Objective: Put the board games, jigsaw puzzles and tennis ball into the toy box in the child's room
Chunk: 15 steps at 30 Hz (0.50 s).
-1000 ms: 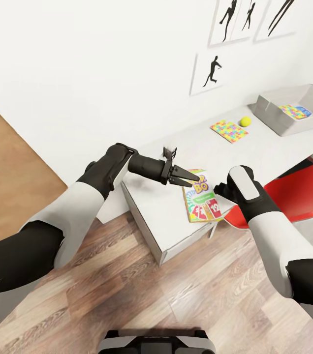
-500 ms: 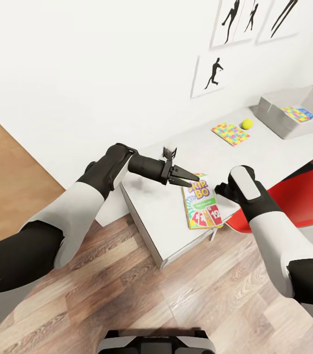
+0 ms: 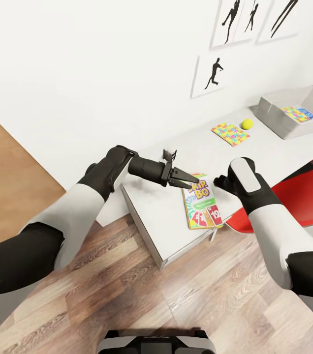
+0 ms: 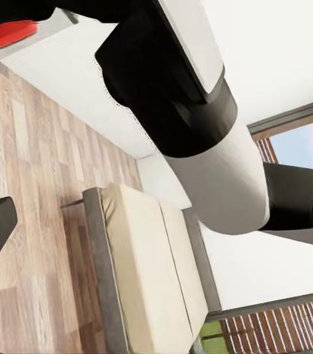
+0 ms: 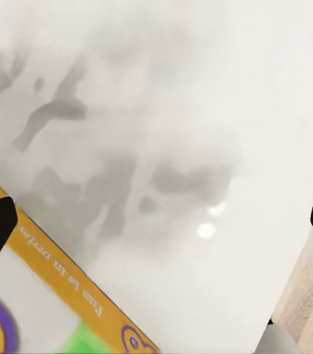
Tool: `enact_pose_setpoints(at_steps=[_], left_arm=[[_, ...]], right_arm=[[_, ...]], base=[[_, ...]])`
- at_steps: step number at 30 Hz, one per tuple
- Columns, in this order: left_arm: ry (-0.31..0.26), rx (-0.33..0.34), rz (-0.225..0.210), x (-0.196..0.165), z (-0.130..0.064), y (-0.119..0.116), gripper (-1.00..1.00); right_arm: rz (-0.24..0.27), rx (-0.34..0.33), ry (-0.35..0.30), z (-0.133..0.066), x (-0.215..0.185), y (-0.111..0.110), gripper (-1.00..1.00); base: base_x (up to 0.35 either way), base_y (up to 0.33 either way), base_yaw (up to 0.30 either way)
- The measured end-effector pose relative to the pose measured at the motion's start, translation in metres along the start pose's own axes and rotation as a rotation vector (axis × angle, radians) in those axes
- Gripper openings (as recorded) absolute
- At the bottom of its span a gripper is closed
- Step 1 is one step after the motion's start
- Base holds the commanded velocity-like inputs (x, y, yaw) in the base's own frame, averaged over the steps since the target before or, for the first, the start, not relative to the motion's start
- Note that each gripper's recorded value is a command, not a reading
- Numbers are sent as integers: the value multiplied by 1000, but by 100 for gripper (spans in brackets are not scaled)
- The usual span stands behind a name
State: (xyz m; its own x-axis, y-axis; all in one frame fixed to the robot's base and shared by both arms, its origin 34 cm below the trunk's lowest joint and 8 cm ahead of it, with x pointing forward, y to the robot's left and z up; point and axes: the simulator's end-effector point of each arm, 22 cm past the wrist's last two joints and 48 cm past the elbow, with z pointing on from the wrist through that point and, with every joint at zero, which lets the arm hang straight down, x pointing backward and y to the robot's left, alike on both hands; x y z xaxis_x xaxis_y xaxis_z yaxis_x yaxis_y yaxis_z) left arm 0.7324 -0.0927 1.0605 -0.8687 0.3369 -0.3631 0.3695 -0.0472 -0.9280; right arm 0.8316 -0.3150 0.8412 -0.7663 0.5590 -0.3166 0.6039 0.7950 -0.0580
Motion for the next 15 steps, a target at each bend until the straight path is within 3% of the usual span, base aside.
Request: enact_pose_setpoints(at_steps=[9, 15], left_arm=[[-3, 22, -40, 17, 6, 9, 100], [-12, 28, -69, 30, 2, 19, 100]], right_arm=[[1, -16, -23, -11, -14, 10, 100], [-24, 14, -61, -14, -21, 7, 100]], base=[[0, 0, 0], [0, 0, 0]])
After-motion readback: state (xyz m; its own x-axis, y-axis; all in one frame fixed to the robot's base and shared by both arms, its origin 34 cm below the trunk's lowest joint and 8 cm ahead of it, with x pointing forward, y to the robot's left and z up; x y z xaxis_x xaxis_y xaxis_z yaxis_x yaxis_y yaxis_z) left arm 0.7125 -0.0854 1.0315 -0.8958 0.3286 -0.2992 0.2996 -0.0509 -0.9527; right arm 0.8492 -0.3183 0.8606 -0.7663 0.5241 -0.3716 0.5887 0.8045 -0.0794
